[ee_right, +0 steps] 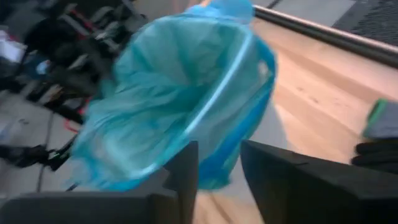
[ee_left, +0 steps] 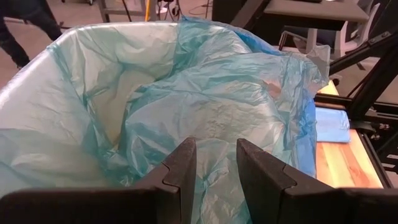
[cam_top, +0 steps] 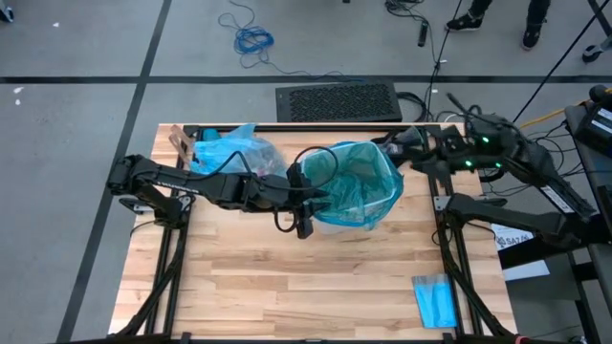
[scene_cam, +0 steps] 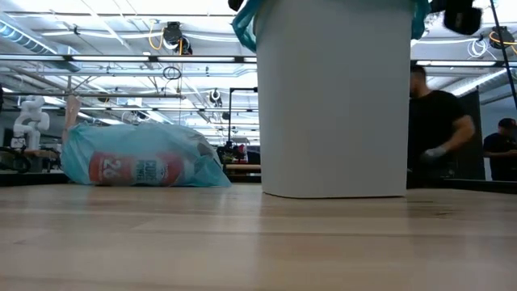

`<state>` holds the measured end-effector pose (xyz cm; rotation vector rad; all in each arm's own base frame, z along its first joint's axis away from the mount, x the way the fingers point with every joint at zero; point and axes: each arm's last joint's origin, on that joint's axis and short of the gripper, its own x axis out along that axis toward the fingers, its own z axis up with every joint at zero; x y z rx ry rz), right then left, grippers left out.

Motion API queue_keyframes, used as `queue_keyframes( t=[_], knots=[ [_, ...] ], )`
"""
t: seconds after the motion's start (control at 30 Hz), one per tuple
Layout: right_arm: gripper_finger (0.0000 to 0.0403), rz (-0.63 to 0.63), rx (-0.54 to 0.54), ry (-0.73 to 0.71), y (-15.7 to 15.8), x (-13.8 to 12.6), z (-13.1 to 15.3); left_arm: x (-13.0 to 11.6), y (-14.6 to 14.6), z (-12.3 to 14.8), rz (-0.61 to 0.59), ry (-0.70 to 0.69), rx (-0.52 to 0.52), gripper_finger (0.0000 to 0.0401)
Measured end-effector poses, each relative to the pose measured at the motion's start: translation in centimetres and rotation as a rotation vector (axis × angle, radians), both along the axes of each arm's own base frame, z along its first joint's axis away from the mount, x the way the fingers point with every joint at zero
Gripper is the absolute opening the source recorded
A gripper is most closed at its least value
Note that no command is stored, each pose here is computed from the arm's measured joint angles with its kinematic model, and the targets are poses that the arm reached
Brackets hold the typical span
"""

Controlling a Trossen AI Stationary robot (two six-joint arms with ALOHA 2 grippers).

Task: Place trash/remove bag and relplace
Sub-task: Insert the blue trash bag into the white trash bin

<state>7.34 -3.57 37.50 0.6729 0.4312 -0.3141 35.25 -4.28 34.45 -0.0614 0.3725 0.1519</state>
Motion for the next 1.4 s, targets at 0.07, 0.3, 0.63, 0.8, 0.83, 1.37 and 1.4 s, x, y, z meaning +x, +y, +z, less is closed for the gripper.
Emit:
queue_keyframes(
  t=[0.07,0.3,0.63,0.8,0.83,1.37,1.4],
  knots=[
    [0.0085,0.023,0.003,-0.020,0.7,-0.7,0.1,0.0,0.1,0.0,0.003,0.000,0.000,0.0113],
    [0.0009,0.046,-0.020,-0.035,1.0,-0.6,0.3,0.1,0.5,0.0,0.015,-0.002,-0.005,0.0113],
    [0.0001,0.238,0.011,0.076,1.5,1.6,-0.6,0.1,0.6,0.0,0.018,-0.004,-0.008,0.0113],
    [0.0000,0.291,-0.020,0.112,2.0,2.9,-0.8,0.1,0.6,0.0,0.018,-0.004,-0.008,0.0113],
    [0.0000,0.295,-0.030,0.104,2.1,3.2,-0.7,0.1,0.6,0.0,0.018,-0.004,-0.008,0.0113],
    [0.0000,0.393,-0.089,0.238,4.6,6.4,-2.0,0.1,0.7,0.0,0.019,-0.004,-0.008,0.0113],
    [0.0000,0.394,-0.096,0.256,4.8,6.6,-2.1,0.1,0.7,0.0,0.019,-0.004,-0.008,0.0113]
  ],
)
